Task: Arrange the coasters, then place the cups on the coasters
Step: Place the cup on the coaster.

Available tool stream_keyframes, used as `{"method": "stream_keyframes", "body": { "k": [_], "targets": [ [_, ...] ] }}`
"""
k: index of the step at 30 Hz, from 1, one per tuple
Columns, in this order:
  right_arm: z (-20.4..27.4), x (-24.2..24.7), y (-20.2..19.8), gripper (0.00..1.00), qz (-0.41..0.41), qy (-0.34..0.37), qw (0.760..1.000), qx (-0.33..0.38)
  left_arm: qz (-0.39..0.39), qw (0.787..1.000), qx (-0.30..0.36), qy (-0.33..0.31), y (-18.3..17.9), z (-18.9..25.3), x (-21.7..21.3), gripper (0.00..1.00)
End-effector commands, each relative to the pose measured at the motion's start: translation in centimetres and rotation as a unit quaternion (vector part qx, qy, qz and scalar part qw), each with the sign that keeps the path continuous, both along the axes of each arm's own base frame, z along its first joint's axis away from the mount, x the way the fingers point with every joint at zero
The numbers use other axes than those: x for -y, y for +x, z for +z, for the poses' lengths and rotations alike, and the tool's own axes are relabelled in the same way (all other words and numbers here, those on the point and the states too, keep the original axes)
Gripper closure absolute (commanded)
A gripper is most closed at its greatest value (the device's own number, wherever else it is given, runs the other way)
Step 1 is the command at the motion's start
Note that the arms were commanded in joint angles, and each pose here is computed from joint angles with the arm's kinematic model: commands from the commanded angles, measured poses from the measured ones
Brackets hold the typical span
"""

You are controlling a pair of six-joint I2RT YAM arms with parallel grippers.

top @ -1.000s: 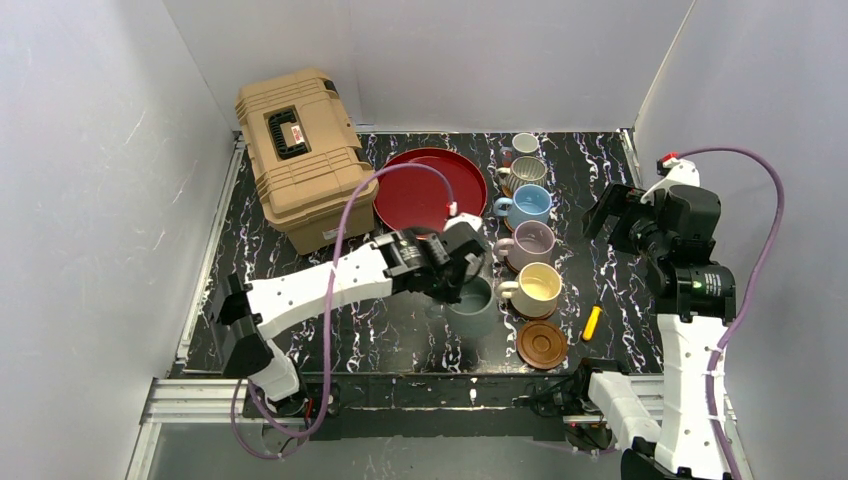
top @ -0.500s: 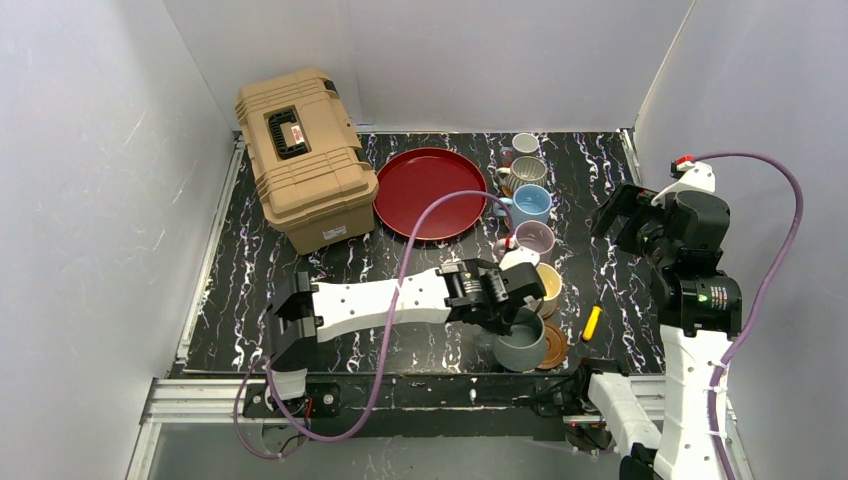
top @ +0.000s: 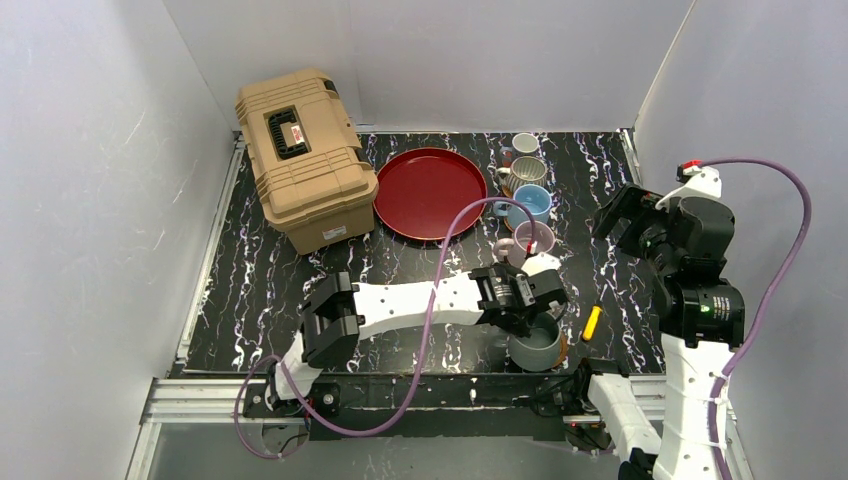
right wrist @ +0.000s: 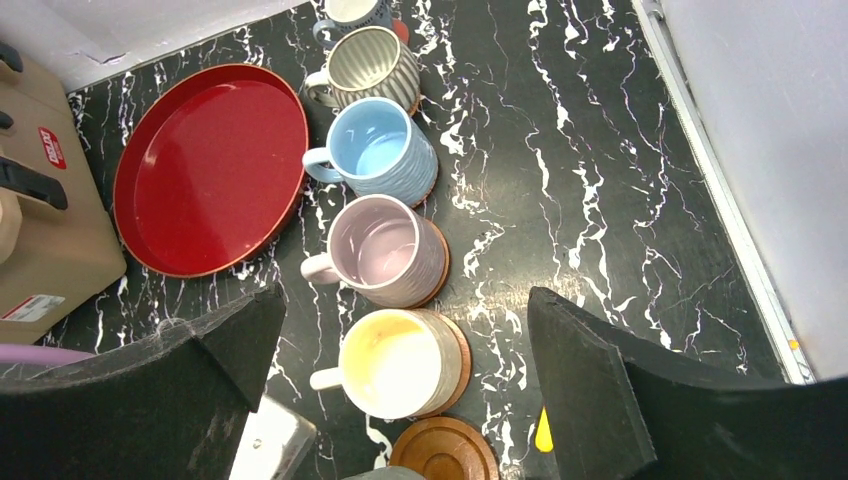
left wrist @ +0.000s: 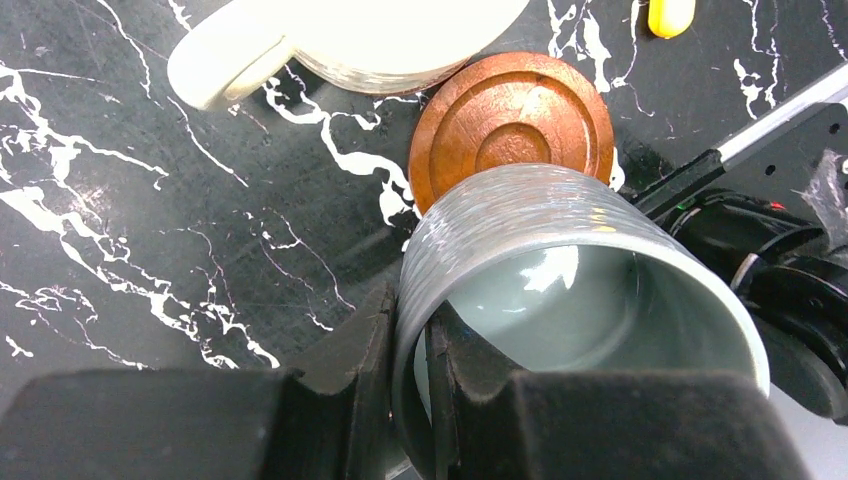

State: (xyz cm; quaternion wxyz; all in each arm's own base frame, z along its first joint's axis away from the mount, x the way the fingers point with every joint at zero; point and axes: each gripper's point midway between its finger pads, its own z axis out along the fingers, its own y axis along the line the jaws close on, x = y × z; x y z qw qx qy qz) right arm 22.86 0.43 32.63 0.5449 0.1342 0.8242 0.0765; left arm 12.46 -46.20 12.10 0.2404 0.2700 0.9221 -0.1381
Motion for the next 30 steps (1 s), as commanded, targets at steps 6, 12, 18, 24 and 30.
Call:
{"method": "stream_keyframes", "body": {
  "k": [6, 12, 18, 24, 30],
  "targets": [
    [1.9, 0.1, 0.4, 0.0, -0.007, 0.003, 0.999, 0.042, 0.01, 0.998, 0.032, -0.044, 1.1, 2.8, 2.7, 1.0],
    [1.9, 0.2, 0.5, 0.0, -0.008, 0.002, 0.999, 0.043, 0.005, 0.999, 0.024, -0.038, 1.0, 1.9, 3.5, 1.0],
    [1.7, 0.2, 0.4, 0.0, -0.009, 0.003, 0.999, 0.041, 0.003, 0.999, 0.028, -0.033, 1.3, 1.3, 3.9, 1.0],
    [1.7, 0.2, 0.5, 0.0, -0.009, 0.003, 0.999, 0.041, -0.001, 0.999, 0.029, -0.032, 1.4, 0.8, 4.7, 1.0],
    [1.7, 0.3, 0.5, 0.0, -0.011, 0.003, 0.999, 0.041, 0.003, 0.999, 0.04, -0.024, 1.9, 0.4, 4.7, 1.0]
  ]
}}
